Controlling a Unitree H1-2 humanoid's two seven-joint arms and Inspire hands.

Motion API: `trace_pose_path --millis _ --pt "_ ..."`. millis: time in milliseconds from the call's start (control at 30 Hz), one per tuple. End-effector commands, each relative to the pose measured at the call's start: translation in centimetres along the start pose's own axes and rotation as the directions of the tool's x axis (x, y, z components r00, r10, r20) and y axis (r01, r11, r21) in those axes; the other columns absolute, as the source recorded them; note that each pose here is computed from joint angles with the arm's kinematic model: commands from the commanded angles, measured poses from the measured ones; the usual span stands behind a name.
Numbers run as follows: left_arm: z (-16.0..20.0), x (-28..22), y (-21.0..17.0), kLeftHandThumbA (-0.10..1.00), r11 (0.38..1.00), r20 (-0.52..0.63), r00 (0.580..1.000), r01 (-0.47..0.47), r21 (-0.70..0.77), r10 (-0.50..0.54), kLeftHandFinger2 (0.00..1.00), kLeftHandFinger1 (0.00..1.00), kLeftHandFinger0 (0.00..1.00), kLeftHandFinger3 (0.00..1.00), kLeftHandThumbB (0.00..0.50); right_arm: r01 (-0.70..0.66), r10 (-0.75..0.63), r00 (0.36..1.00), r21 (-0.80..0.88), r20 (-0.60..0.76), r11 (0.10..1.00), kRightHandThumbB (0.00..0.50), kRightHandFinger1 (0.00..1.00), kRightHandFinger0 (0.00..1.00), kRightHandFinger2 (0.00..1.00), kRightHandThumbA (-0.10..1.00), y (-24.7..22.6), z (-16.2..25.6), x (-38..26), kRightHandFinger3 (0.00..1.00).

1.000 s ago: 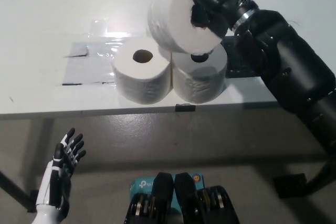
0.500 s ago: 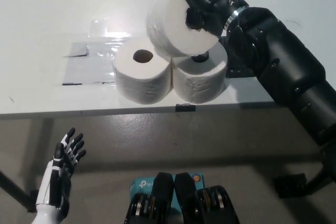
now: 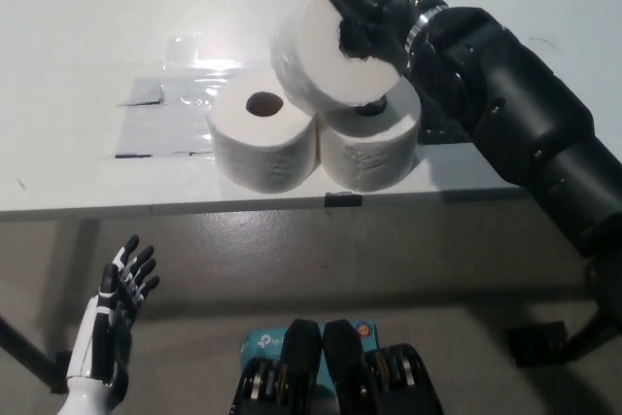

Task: A few rolls of toilet paper are kept infront of the robot and the robot uses its right hand to lift one of the rolls and and places it on top of the other rolls to stack it.

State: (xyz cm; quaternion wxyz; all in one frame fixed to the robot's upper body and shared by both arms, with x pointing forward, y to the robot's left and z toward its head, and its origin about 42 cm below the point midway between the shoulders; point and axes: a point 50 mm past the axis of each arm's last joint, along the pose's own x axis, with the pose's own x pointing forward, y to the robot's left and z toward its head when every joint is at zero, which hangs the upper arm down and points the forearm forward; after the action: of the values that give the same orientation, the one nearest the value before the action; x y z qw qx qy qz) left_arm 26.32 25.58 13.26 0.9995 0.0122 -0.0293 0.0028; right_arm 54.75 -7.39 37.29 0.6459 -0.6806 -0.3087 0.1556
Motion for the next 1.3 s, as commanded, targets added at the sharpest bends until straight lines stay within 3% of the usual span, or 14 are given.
trace_pose_path --millis 0,33,67,100,133,167,200,300,400,433,833,1000,1067,1267 --pt "1.5 0.3 0.1 1.00 0.999 0.069 0.997 0.025 0.021 -0.027 1.00 1.00 1.00 1.00 0.190 -0.021 0.020 1.000 -0.086 -0.020 0.996 0.111 0.06 0.00 0.35 0.70 -4.2 0.9 1.7 0.25" --pt "1.5 0.3 0.1 1.00 0.999 0.067 0.997 0.025 0.023 -0.026 1.00 1.00 1.00 1.00 0.188 -0.057 0.053 0.997 -0.102 -0.049 0.993 0.188 0.10 0.01 0.36 0.79 -4.4 0.9 1.8 0.37" --pt "1.5 0.3 0.1 1.00 0.999 0.067 0.997 0.026 0.022 -0.027 1.00 1.00 1.00 1.00 0.189 -0.088 0.082 0.995 -0.099 -0.060 0.991 0.246 0.25 0.12 0.54 0.82 -4.4 0.9 1.9 0.58" --pt "1.5 0.3 0.1 1.00 0.999 0.067 0.997 0.026 0.022 -0.028 1.00 1.00 1.00 1.00 0.191 -0.100 0.094 0.993 -0.097 -0.065 0.990 0.261 0.20 0.13 0.43 0.85 -4.5 0.9 1.9 0.76" --pt "1.5 0.3 0.0 1.00 0.999 0.072 0.997 0.028 0.021 -0.029 1.00 1.00 1.00 1.00 0.188 -0.170 0.163 0.982 -0.082 -0.094 0.982 0.337 0.61 0.47 0.88 0.93 -4.6 0.9 2.1 1.00" --pt "1.5 0.3 0.0 1.00 0.999 0.070 0.997 0.026 0.021 -0.028 1.00 1.00 1.00 1.00 0.206 -0.225 0.218 0.970 -0.055 -0.105 0.973 0.385 1.00 0.95 1.00 0.95 -4.8 0.9 2.1 1.00" --pt "1.5 0.3 0.0 1.00 0.999 0.068 0.997 0.026 0.020 -0.027 1.00 1.00 1.00 1.00 0.212 -0.257 0.251 0.961 -0.041 -0.115 0.965 0.396 1.00 1.00 1.00 0.95 -4.8 0.8 2.1 1.00" --pt "1.5 0.3 0.1 1.00 0.999 0.070 0.997 0.026 0.028 -0.028 1.00 1.00 1.00 1.00 0.224 -0.275 0.272 0.955 -0.011 -0.120 0.961 0.458 1.00 1.00 1.00 0.91 -4.8 0.8 2.1 1.00" --pt "1.6 0.5 0.1 1.00 0.999 0.071 0.997 0.022 0.026 -0.024 1.00 1.00 1.00 1.00 0.241 -0.280 0.276 0.953 -0.016 -0.122 0.960 0.466 1.00 1.00 1.00 0.92 -5.1 0.9 2.3 1.00" --pt "1.7 0.5 0.2 1.00 0.999 0.074 0.997 0.024 0.030 -0.026 1.00 1.00 1.00 1.00 0.223 -0.281 0.277 0.953 -0.018 -0.120 0.960 0.470 1.00 1.00 1.00 0.92 -5.2 0.9 2.4 1.00" --pt "1.7 0.5 0.2 1.00 0.999 0.074 0.997 0.026 0.028 -0.028 1.00 1.00 1.00 1.00 0.198 -0.278 0.272 0.956 -0.043 -0.111 0.960 0.470 1.00 1.00 1.00 1.00 -5.6 1.0 2.7 1.00" --pt "1.7 0.5 0.1 1.00 0.999 0.069 0.997 0.023 0.027 -0.025 1.00 1.00 1.00 1.00 0.202 -0.242 0.238 0.966 -0.029 -0.098 0.970 0.460 1.00 1.00 1.00 0.98 -6.6 1.4 2.9 1.00" --pt "1.7 0.5 0.1 1.00 0.999 0.069 0.997 0.023 0.031 -0.025 1.00 1.00 1.00 1.00 0.222 -0.218 0.216 0.973 -0.008 -0.085 0.976 0.447 1.00 1.00 1.00 0.95 -7.5 1.5 3.1 1.00" --pt "1.6 0.4 0.1 1.00 0.999 0.077 0.997 0.025 0.034 -0.028 1.00 1.00 1.00 1.00 0.198 -0.194 0.194 0.979 0.015 -0.061 0.981 0.451 1.00 1.00 1.00 1.00 -11.7 2.0 4.2 1.00"
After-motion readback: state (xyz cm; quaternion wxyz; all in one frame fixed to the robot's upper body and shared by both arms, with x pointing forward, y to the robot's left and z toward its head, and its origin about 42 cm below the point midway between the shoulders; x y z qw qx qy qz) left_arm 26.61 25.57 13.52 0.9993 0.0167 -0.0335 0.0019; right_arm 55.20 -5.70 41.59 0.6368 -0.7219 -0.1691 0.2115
